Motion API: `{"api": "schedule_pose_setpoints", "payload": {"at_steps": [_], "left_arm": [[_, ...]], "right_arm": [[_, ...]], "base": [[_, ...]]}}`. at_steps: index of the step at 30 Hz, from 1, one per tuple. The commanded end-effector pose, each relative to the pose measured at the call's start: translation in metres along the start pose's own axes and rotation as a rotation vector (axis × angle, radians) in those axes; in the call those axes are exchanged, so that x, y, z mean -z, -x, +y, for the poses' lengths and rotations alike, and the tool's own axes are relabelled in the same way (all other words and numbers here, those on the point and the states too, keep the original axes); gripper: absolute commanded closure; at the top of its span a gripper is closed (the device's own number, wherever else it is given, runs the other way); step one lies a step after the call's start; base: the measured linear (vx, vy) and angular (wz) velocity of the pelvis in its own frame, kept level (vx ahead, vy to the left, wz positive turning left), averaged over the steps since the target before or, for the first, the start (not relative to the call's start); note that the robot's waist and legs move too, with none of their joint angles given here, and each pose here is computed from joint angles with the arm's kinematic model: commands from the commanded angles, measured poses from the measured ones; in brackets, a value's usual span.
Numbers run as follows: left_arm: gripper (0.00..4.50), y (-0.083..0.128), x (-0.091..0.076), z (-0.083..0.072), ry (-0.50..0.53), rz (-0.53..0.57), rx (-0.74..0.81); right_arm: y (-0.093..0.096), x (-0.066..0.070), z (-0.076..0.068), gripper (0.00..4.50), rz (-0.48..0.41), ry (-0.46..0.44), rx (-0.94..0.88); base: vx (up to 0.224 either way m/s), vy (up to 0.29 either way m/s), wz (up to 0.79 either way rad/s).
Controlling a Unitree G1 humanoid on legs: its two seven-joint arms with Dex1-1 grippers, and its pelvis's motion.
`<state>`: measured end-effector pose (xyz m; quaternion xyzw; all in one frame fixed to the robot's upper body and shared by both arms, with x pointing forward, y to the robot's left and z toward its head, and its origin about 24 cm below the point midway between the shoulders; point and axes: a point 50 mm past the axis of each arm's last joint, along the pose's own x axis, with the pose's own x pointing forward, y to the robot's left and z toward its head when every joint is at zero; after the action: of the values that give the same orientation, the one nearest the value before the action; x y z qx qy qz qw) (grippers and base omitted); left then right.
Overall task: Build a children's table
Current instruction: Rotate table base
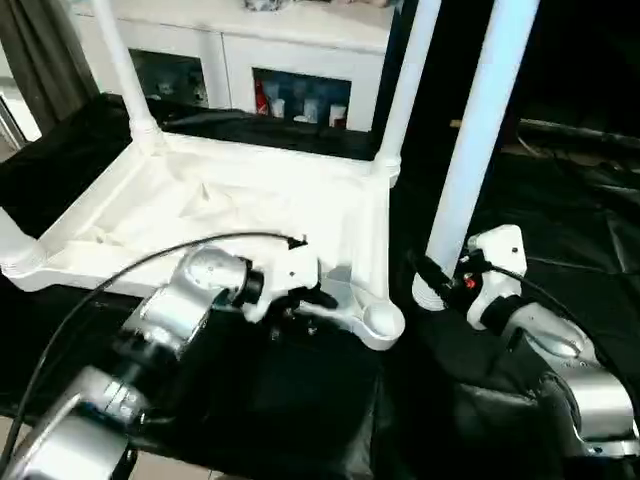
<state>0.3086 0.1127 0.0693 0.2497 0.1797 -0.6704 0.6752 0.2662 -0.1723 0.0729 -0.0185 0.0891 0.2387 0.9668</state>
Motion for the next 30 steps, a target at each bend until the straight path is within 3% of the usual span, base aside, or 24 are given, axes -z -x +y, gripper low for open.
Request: {"api": "schedule_pose_setpoints", "payload": {"at_steps": [1, 12, 13, 23, 27, 30], "left_arm": [[3.1, 0.002, 0.0, 0.004, -0.024, 0.038, 0.023], [3.94, -0.001, 0.007, 0.016, -0.042, 0.097, 0.054], [4.17, -0.001, 0.007, 0.016, -0.042, 0.098, 0.054], [4.41, 0.004, 0.012, 0.025, -0.028, 0.126, 0.026], [4.41, 0.008, 0.022, 0.03, 0.153, 0.088, -0.102], [4.41, 0.006, 0.03, 0.028, 0.218, 0.1, -0.215]], "right_arm": [[0.002, -0.005, 0.001, 2.59, -0.005, 0.021, -0.017], [0.002, -0.004, 0.006, 2.59, -0.003, 0.028, -0.036], [0.002, -0.004, 0.006, 2.59, -0.003, 0.028, -0.036], [0.003, -0.005, 0.007, 2.59, -0.006, 0.028, -0.037], [-0.001, -0.004, 0.012, 2.59, -0.013, 0.001, -0.05], [-0.007, -0.005, 0.016, 2.59, -0.025, -0.057, -0.063]], "base": [[0.0, 0.0, 0.0], [0.0, 0.0, 0.0], [0.0, 0.0, 0.0], [0.0, 0.0, 0.0], [0.0, 0.0, 0.0], [0.0, 0.0, 0.0]]}}
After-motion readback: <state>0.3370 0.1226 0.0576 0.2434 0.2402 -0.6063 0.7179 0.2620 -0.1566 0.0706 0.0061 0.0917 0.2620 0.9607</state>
